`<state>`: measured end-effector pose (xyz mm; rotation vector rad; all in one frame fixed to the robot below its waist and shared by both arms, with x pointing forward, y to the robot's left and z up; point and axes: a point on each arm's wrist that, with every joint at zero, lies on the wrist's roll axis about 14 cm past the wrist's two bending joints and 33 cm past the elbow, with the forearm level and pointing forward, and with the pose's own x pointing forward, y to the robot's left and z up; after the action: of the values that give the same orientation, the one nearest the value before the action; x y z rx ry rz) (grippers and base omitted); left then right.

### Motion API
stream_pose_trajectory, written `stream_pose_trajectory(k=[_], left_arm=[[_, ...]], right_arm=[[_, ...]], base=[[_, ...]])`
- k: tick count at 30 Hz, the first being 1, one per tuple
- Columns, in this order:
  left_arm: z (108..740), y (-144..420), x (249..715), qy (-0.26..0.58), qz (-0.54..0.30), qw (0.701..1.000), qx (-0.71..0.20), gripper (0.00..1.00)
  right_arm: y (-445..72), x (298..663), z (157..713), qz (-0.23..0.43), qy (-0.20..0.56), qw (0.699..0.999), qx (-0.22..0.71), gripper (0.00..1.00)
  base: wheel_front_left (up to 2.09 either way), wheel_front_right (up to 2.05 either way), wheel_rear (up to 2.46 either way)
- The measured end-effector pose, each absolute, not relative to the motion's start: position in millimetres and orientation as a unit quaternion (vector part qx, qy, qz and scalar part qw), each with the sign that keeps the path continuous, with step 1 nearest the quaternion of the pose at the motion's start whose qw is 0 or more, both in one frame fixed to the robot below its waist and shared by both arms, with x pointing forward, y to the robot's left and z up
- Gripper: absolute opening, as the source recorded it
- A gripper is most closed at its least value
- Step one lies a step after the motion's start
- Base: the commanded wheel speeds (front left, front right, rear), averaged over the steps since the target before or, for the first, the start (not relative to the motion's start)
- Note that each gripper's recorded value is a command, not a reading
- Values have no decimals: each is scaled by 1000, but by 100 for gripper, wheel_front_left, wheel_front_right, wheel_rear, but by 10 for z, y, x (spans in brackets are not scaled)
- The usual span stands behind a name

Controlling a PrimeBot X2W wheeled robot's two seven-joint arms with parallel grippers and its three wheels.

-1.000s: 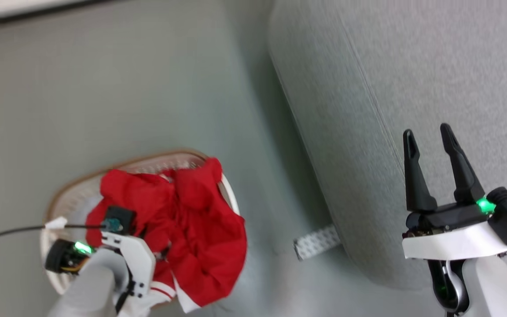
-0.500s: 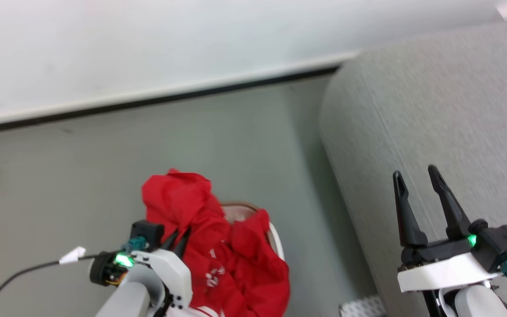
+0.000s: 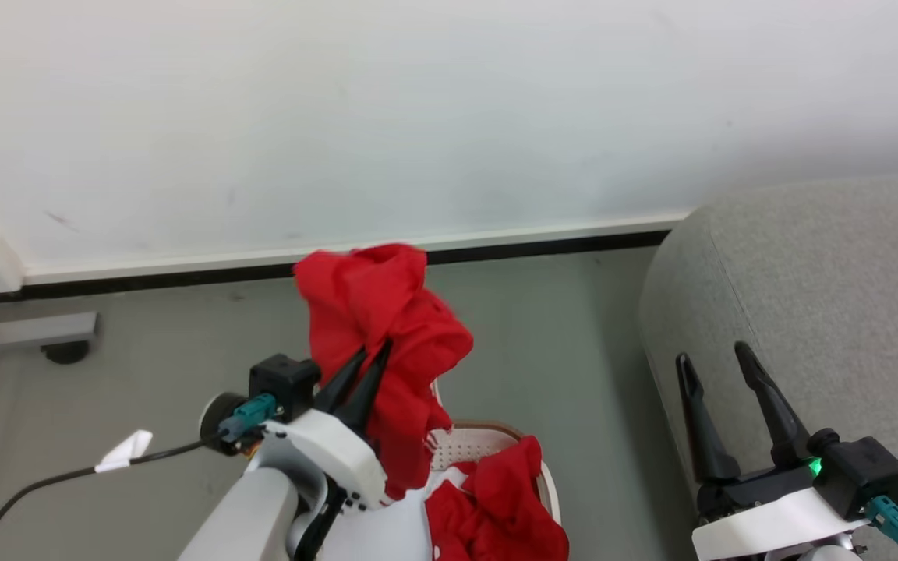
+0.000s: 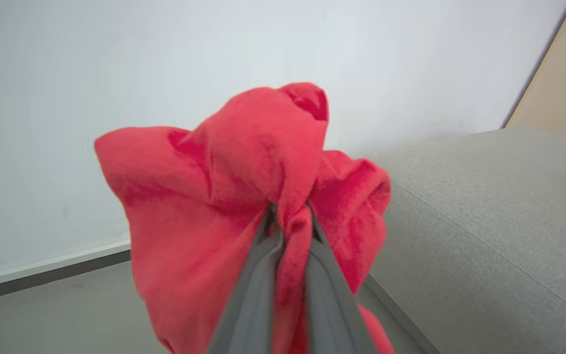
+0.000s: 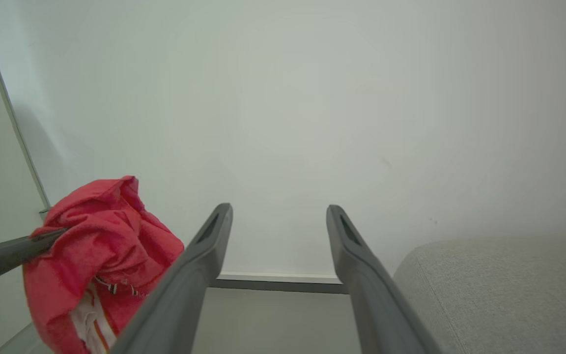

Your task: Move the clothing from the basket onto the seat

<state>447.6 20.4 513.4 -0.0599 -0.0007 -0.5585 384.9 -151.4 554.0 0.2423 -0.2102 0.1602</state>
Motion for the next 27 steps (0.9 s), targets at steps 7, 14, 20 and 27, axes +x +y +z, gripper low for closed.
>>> stream_pose_trajectory(k=[7,14,20,27], left_arm=[[5666,147,4411,-72,-290,953,-44,0],[6150,25,4384,-126,-309,942,-40,0],[6270,2,4375,-135,-311,940,-44,0],[6282,-11,4361,-131,-312,940,-46,0]], right_arm=[[-1284,3793,5559,112,-103,979,137,100],[-1101,3745,5555,141,-97,975,141,100],[-1008,3708,5531,157,-92,973,141,100],[-750,3639,5420,201,-69,968,134,100]], base=[[0,0,0],[0,0,0],[0,0,0],[0,0,0]])
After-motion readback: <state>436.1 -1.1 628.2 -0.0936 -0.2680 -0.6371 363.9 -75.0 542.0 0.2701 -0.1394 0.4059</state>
